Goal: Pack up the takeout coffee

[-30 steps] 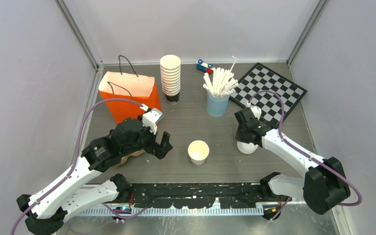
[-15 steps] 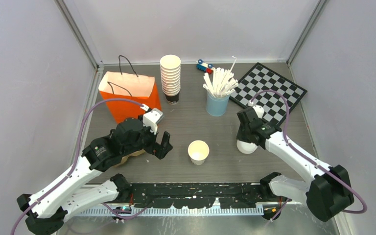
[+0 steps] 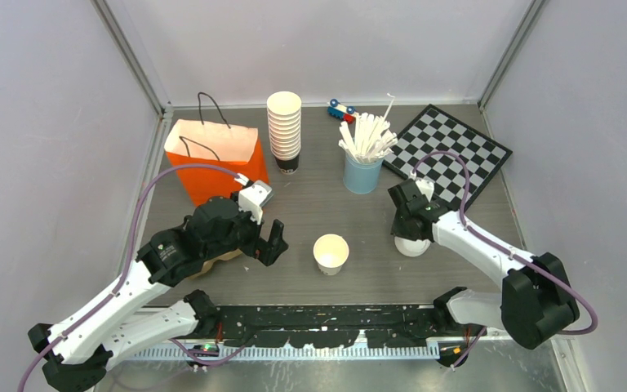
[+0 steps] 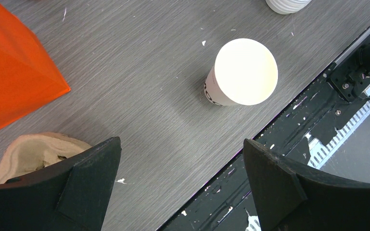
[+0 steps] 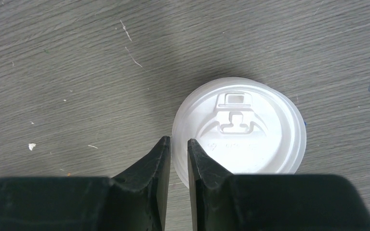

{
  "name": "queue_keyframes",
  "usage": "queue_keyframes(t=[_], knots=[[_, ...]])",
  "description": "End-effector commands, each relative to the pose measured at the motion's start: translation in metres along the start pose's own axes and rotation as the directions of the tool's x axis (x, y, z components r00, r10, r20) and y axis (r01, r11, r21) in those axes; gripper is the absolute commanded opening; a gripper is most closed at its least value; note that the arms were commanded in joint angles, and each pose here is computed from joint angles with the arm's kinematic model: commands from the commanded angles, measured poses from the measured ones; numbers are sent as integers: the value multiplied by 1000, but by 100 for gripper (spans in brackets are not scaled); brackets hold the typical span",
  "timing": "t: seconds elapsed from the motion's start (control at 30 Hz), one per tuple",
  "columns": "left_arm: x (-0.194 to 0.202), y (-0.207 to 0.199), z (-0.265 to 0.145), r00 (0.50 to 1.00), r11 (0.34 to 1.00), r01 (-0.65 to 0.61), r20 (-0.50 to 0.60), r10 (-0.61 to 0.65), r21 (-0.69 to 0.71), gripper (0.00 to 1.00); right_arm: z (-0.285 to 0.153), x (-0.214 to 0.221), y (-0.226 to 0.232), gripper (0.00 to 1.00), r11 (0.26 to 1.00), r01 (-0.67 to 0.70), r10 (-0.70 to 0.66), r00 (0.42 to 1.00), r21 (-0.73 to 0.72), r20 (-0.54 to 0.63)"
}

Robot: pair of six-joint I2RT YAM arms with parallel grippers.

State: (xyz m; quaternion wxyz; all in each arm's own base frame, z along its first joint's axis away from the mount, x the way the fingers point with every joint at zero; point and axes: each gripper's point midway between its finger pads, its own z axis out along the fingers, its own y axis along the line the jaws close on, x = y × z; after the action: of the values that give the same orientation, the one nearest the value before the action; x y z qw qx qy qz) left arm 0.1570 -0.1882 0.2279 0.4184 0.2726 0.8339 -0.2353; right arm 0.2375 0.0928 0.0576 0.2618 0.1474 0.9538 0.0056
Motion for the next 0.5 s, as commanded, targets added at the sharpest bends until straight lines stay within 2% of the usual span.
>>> queue_keyframes(t=[0.0,0.23,0.47], knots=[[-7,-4,-1,1000,1000,-9,29,9,22,100,0,-16,10,24,999,-28,29,998,-20,48],[-6,-3,0,1000,1000,-11,27,11,18,100,0,-17,8,1,1000,-20,21,998,-20,59],[-6,-4,0,1000,1000,-11,27,10,20,100,-7,-21,8,0,999,-12,15,997,-36,76]])
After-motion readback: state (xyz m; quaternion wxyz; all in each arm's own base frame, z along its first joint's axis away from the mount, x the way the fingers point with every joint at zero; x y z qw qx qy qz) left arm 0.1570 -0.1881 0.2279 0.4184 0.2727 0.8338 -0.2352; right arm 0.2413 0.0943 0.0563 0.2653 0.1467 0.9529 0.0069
